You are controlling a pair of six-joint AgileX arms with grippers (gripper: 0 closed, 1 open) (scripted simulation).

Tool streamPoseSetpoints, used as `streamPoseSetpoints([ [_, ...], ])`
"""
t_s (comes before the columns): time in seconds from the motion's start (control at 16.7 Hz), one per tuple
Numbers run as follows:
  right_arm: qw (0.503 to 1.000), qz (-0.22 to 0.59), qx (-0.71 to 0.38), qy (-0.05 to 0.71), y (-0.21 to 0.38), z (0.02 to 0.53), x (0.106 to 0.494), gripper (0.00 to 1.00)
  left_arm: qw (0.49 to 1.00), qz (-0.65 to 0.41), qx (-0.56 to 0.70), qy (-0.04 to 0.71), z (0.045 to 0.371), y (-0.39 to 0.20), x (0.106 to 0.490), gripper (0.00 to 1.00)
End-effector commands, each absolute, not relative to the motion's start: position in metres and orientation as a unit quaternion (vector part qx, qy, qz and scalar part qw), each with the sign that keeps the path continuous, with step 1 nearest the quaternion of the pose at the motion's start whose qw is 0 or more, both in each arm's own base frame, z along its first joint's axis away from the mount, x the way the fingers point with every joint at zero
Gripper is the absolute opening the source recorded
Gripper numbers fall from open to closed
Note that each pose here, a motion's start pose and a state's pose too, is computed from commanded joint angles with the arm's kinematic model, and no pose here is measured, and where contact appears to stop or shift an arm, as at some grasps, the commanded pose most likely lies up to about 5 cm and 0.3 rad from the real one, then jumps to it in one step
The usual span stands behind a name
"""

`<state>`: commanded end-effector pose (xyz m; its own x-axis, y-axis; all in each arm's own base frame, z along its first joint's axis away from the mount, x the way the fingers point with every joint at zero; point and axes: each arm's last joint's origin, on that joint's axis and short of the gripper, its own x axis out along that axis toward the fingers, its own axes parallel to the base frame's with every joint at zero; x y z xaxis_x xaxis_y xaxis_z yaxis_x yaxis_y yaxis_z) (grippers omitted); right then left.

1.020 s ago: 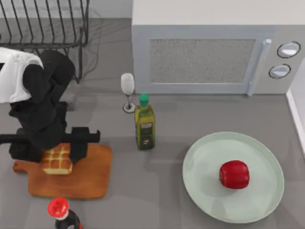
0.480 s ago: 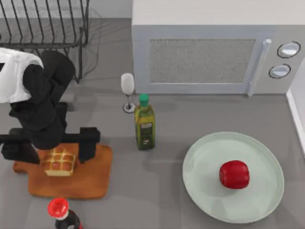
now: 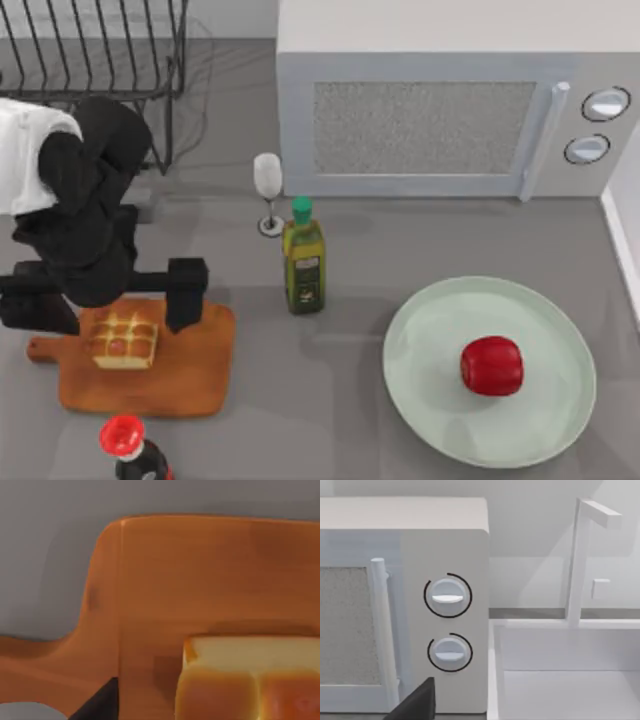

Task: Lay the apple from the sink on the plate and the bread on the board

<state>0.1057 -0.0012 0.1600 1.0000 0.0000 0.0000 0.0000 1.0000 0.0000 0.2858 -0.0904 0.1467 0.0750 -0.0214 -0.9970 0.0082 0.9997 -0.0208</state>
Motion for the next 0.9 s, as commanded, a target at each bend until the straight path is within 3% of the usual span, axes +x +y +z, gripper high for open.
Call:
streamPoseSetpoints([
  [0.24,1.000,0.000,0.000,0.000,-0.001,0.160,0.106,1.00,0.799,-0.019,-0.036,0.600,0.179,-0.072,0.274,1.00],
  [0.54,1.000,0.000,0.000,0.000,-0.001,0.160,0.106,1.00,0.898,-0.019,-0.070,0.434,0.218,-0.036,0.228,1.00],
  [0.9,1.000,0.000,0.000,0.000,-0.001,0.160,0.106,1.00,0.976,-0.003,-0.061,0.211,0.216,-0.007,0.151,1.00],
])
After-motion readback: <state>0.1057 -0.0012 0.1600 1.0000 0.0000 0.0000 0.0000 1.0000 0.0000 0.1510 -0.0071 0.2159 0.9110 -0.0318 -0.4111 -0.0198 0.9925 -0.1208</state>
